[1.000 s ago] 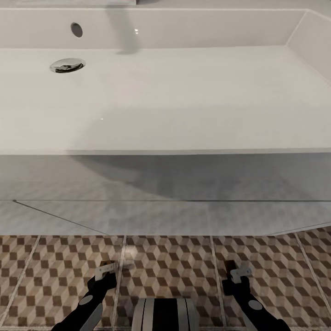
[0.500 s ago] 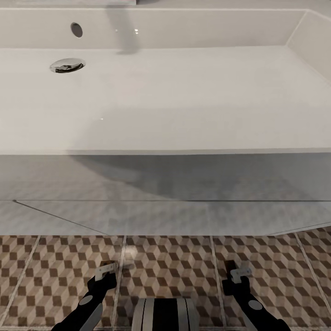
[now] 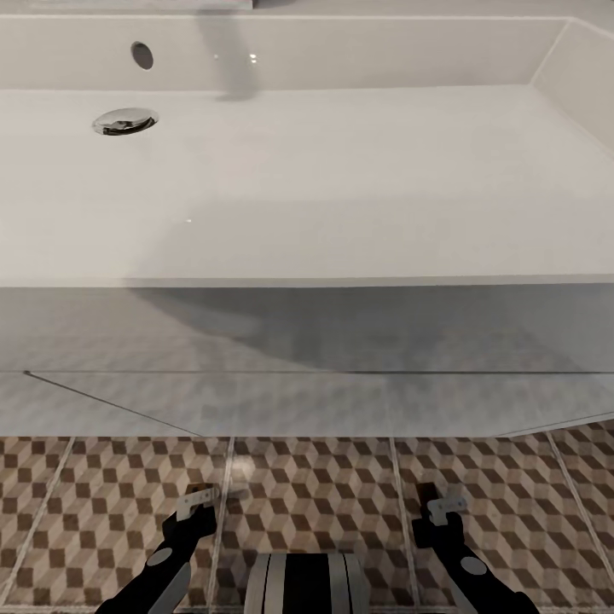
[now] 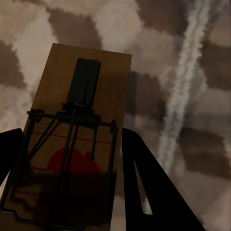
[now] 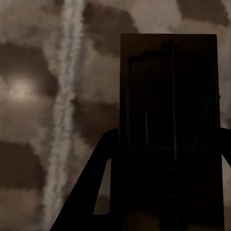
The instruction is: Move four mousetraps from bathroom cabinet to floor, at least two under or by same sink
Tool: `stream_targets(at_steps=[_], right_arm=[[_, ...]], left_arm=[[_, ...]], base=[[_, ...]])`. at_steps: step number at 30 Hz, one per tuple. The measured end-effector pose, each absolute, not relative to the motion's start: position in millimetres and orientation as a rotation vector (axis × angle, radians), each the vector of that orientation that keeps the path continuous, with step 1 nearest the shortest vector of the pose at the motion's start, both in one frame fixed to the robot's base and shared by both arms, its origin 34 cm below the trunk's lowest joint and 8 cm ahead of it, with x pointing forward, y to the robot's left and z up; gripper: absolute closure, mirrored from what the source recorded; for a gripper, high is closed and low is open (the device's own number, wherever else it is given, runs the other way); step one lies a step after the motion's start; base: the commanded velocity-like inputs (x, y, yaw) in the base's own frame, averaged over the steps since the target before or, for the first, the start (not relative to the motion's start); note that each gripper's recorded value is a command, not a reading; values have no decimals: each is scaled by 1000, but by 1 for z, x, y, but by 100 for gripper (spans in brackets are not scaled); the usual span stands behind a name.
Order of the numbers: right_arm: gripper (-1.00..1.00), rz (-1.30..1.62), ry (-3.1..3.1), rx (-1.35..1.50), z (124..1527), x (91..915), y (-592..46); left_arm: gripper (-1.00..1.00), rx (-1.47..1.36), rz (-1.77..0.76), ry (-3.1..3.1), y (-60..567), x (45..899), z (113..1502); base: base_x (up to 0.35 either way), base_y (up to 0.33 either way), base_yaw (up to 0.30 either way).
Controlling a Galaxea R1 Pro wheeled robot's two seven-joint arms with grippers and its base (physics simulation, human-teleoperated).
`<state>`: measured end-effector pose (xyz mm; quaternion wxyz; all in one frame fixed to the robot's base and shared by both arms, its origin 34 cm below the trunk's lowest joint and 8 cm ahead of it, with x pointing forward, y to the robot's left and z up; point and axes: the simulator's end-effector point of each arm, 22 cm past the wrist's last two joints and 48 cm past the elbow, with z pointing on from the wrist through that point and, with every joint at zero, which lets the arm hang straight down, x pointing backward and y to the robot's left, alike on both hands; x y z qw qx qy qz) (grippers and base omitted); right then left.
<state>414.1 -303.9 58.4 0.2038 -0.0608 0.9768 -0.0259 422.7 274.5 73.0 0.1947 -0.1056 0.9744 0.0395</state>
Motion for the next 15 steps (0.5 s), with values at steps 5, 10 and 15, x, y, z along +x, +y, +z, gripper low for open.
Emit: stream_targets(at_steps=[5, 10, 15], right_arm=[[100, -72, 2725, -170, 58, 414, -304], [100, -72, 2725, -171, 58, 414, -304], [100, -60, 2683, -174, 64, 433, -301]], left_arm=[[100, -296, 111, 2732, 274, 423, 73], [100, -296, 107, 2732, 274, 423, 73], [100, -294, 97, 2727, 273, 426, 74]], base=[[0, 0, 0], [0, 0, 0], [0, 0, 0]])
